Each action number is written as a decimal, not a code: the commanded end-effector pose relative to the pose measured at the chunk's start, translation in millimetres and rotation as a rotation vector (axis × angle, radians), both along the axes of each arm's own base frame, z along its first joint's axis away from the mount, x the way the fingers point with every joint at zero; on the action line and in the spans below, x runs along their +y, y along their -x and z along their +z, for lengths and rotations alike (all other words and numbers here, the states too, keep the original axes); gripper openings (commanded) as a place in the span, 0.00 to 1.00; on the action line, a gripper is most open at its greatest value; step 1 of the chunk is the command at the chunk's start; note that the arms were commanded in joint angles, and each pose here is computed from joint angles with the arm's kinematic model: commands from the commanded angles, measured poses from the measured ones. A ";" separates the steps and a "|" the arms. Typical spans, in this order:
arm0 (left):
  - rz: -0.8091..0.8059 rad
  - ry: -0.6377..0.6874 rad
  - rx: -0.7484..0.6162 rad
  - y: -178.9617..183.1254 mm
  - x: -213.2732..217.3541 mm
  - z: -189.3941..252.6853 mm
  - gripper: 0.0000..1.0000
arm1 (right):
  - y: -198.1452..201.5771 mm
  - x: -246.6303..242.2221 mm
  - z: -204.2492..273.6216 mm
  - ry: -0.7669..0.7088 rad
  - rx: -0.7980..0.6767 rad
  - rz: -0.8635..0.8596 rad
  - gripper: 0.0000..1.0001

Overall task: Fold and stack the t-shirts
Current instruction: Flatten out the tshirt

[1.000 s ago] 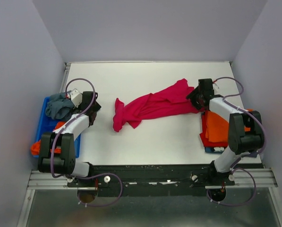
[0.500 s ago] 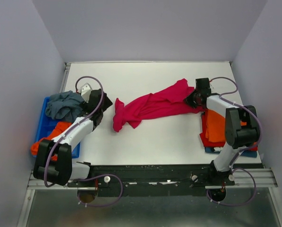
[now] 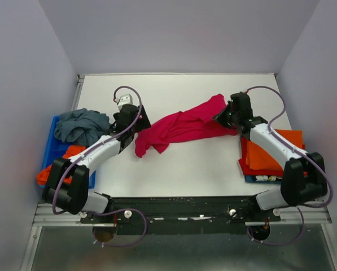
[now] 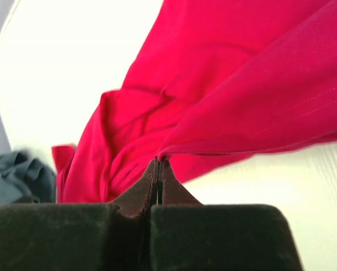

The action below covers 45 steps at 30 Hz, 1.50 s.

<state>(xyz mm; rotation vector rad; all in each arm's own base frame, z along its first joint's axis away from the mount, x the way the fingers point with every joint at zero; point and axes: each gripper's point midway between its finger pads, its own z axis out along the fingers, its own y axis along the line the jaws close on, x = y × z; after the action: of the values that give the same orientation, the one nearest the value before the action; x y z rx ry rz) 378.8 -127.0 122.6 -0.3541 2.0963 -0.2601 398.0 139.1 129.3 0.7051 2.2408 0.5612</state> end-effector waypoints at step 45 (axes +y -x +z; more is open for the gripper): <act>0.027 0.076 -0.036 -131.9 48.5 48.9 0.99 | 141.4 22.5 -26.9 0.177 0.047 0.270 0.68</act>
<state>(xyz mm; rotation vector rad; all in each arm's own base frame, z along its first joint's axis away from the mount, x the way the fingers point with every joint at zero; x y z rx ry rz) 524.4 -87.2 122.2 -0.3966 2.1602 -0.2946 258.2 208.4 106.7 0.2024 2.4216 0.7630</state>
